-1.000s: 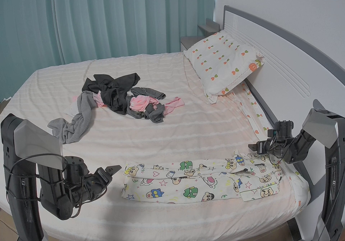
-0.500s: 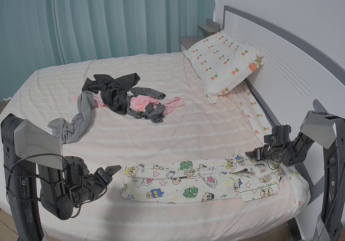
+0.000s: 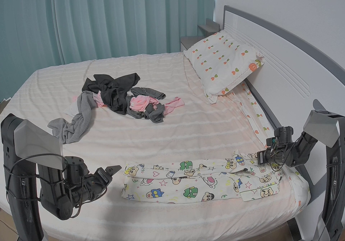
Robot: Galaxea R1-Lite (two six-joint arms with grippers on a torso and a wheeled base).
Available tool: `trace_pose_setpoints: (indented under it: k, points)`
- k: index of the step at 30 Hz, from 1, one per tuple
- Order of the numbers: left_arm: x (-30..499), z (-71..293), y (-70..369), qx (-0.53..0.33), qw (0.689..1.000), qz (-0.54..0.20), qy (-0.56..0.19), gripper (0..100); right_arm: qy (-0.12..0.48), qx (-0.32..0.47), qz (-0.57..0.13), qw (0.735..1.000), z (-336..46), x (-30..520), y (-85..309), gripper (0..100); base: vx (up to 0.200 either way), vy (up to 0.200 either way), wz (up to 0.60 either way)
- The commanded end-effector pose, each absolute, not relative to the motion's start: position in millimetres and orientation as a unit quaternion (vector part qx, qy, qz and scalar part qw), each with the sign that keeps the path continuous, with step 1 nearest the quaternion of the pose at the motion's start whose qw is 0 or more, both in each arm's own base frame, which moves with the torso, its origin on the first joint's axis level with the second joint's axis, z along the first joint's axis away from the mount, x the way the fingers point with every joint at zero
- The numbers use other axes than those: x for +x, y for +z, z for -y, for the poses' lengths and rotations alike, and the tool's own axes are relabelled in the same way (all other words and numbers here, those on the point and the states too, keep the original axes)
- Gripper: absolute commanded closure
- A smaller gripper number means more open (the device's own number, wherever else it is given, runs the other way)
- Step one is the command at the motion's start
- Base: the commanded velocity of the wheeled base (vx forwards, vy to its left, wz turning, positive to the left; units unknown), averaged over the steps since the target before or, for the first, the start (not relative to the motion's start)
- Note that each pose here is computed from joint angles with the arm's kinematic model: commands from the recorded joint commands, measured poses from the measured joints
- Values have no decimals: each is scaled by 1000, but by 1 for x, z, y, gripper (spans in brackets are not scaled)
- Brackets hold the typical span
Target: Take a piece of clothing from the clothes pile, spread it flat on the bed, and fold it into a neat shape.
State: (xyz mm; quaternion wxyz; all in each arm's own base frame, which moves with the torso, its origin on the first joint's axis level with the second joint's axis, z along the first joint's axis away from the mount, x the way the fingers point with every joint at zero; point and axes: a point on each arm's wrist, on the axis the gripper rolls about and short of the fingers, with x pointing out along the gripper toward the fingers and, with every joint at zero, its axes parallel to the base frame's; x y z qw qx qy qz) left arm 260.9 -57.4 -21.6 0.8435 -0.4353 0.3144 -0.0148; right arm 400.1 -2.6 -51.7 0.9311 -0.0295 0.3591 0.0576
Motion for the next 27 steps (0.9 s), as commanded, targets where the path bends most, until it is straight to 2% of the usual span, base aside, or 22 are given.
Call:
trace_pose_setpoints:
  k: [1,17,27]
  points:
    - [262,58,-20,-436,845,-307,-19,0,56,-28,-345,937,3,395,-38,100,0,0,0]
    - [262,58,-20,-436,846,-307,-18,0,93,-16,-306,947,2,358,6,100,0,0,0]
    - [262,58,-20,-435,846,-306,-17,0,84,-13,-319,944,10,355,0,100,0,0,0]
